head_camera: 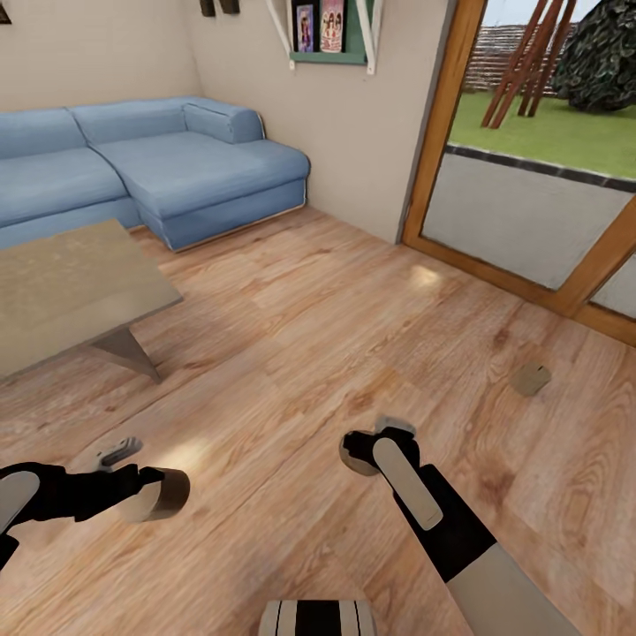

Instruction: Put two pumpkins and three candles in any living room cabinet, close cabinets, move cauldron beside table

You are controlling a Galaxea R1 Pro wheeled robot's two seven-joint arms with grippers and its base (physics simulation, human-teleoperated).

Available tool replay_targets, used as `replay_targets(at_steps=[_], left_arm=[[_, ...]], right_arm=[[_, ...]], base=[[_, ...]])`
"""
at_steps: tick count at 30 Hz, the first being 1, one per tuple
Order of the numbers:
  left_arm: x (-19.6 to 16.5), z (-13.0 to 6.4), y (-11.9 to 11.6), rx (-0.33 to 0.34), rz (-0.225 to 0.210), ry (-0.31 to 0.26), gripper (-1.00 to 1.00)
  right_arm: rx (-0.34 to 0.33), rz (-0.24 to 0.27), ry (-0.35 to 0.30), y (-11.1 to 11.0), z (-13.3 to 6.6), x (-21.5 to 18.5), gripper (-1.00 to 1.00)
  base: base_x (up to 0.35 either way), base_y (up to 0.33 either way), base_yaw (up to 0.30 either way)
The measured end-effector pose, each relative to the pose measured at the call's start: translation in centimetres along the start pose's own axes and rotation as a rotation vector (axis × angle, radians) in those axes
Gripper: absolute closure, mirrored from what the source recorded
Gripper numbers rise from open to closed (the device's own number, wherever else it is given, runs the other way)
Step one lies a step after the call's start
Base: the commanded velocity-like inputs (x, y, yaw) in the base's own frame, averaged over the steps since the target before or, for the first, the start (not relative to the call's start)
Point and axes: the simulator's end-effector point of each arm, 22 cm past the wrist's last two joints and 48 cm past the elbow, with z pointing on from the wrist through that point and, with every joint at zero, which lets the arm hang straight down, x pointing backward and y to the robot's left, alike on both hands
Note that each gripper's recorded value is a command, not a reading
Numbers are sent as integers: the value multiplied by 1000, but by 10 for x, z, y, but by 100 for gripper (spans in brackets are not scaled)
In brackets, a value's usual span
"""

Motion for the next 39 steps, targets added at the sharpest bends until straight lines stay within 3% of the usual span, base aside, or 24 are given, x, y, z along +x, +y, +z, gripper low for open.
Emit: replay_targets(at_steps=[12, 39], left_arm=[[-10, -21, -8, 20, 7, -43, 100], [-10, -21, -8, 21, 7, -43, 100]], right_arm=[[-13, -2, -46, 5, -23, -17, 100], [-18, 0, -35, 10, -22, -12, 100]], base=[[0, 0, 263], [0, 0, 292]])
